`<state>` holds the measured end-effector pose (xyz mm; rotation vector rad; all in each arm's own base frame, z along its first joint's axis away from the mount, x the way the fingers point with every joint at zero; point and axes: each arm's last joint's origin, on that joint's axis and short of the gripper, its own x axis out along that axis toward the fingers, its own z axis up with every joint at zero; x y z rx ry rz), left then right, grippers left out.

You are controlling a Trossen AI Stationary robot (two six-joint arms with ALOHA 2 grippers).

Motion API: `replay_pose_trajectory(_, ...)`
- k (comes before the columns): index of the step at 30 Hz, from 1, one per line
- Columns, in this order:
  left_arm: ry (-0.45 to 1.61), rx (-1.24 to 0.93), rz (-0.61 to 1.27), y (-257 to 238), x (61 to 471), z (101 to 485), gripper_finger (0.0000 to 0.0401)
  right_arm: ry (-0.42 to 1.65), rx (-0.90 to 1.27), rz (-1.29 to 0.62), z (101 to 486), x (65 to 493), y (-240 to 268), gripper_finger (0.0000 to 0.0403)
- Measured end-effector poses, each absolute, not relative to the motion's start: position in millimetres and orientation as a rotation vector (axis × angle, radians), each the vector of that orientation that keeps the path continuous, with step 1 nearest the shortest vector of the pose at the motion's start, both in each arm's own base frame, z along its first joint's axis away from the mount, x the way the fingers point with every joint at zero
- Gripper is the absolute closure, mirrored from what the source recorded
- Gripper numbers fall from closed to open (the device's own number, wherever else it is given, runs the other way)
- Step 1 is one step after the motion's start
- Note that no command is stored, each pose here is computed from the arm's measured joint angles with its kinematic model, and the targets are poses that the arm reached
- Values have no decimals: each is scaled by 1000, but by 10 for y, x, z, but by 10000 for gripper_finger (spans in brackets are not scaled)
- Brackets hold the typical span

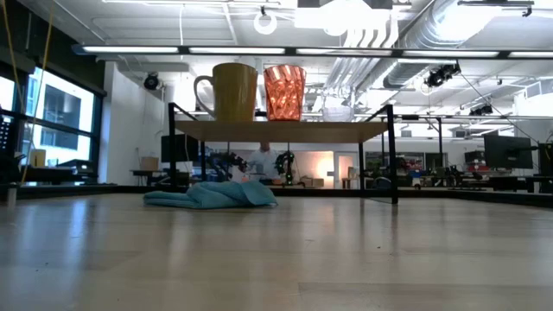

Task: Stack small to large cups/mugs on shelf
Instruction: Return to Home Position

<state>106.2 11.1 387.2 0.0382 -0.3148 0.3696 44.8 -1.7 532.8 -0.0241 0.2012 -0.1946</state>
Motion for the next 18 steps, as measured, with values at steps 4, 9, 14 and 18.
replay_pose_trajectory(4,-332,10,394,118,973,3687,334,223,-32,-198,5208,512,-3,324)
replay_pose_trajectory(9,-326,-29,433,129,921,3451,334,194,-23,-246,4793,574,-1,324)
replay_pose_trajectory(14,-308,-52,457,136,914,3286,334,8,18,-243,4388,478,-24,324)
replay_pose_trajectory(18,-285,-49,458,137,936,3188,334,-111,62,-235,4020,421,-35,324)
